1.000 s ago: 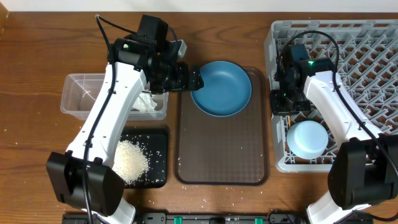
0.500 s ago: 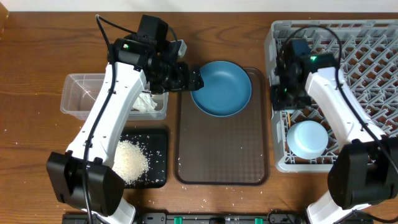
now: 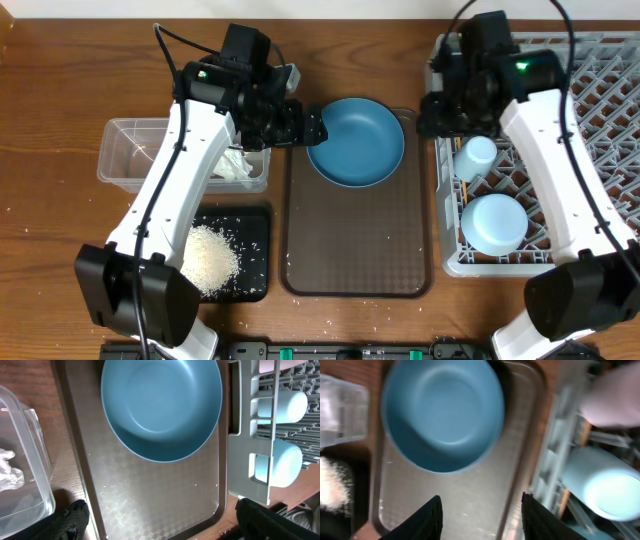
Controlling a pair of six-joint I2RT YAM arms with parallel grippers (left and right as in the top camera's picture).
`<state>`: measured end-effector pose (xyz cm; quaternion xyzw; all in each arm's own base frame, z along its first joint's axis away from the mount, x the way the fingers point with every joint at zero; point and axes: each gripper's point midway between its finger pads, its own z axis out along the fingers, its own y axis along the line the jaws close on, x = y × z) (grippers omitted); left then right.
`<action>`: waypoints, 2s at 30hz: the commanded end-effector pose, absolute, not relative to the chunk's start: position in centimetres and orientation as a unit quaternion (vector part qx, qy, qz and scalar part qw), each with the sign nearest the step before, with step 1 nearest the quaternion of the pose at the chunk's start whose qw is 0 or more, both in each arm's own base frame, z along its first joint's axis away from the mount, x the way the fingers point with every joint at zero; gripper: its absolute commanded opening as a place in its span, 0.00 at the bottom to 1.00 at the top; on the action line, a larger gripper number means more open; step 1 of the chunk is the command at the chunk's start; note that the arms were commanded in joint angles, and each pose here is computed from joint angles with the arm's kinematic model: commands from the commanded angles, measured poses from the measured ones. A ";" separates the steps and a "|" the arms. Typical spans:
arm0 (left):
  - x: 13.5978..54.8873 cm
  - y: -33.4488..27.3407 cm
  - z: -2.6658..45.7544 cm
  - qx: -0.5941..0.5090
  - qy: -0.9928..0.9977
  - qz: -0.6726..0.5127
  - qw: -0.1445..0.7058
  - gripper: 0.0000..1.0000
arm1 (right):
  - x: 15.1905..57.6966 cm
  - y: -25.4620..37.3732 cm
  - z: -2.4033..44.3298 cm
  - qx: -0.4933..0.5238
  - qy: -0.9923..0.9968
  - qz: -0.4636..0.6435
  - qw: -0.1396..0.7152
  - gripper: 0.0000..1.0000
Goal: Sort waste into correct bins and load items into the dishwasher rack
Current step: 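Move the right gripper left and grasp the rim of the blue plate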
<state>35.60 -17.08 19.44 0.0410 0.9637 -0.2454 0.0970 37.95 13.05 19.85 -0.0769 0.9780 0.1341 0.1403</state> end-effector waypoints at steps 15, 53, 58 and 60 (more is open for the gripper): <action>38.3 -9.0 18.2 -0.016 0.986 -0.085 0.145 0.96 | 37.1 22.2 20.6 -0.182 0.950 0.181 0.176 0.53; 40.3 -3.0 18.5 -0.089 0.978 -0.077 0.174 0.96 | 36.1 32.0 3.7 -0.277 0.951 0.109 0.082 0.05; 40.3 -3.0 18.5 -0.089 0.978 -0.077 0.175 0.96 | 36.1 32.0 3.8 -0.273 0.952 0.110 0.082 0.01; 40.3 -3.0 18.5 -0.089 0.978 -0.077 0.175 0.96 | 36.1 31.9 3.8 -0.264 0.955 0.113 0.078 0.01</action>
